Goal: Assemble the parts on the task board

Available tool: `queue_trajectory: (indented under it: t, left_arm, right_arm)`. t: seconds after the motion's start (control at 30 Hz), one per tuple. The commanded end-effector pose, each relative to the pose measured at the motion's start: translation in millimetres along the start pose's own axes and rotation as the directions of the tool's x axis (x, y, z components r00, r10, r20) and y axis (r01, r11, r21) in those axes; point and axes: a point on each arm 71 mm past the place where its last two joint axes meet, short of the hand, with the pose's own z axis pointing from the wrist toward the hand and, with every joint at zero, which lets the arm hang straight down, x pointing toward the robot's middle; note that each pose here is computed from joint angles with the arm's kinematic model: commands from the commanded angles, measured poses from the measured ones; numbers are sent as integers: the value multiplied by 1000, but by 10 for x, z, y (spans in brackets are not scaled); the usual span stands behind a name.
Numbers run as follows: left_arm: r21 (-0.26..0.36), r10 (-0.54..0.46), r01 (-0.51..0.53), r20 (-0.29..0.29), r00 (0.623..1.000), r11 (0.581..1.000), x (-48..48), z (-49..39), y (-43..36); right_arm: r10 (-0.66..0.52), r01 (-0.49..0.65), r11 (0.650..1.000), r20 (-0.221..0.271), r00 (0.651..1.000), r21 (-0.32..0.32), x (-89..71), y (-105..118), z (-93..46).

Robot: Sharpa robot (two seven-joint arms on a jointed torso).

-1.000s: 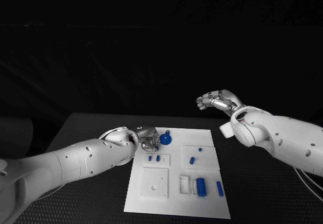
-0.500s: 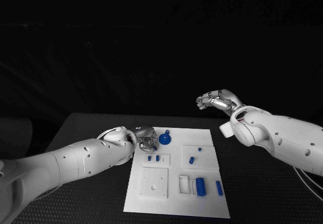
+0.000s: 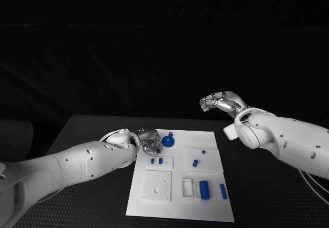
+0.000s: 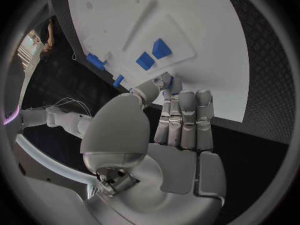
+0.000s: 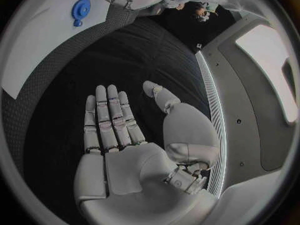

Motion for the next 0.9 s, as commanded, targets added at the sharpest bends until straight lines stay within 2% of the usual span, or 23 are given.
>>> queue_trajectory:
  t: [0.03,0.3,0.67,0.9]
  left_arm:
    - [-1,5,-5,-39,999,1000,72,16,-33]
    - [6,8,-8,-65,998,1000,140,32,-72]
    - [-13,19,-20,-88,996,1000,170,17,-23]
    - [-10,-8,8,-42,999,1000,133,-2,4]
  right_arm:
    - [3,-3,1000,-14,1000,-11,21,12,1]
    - [3,-3,1000,-14,1000,-9,17,9,0]
    - [2,-2,1000,-13,1000,-9,13,8,-2]
    - [1,-2,1000,-11,1000,-8,5,4,-4]
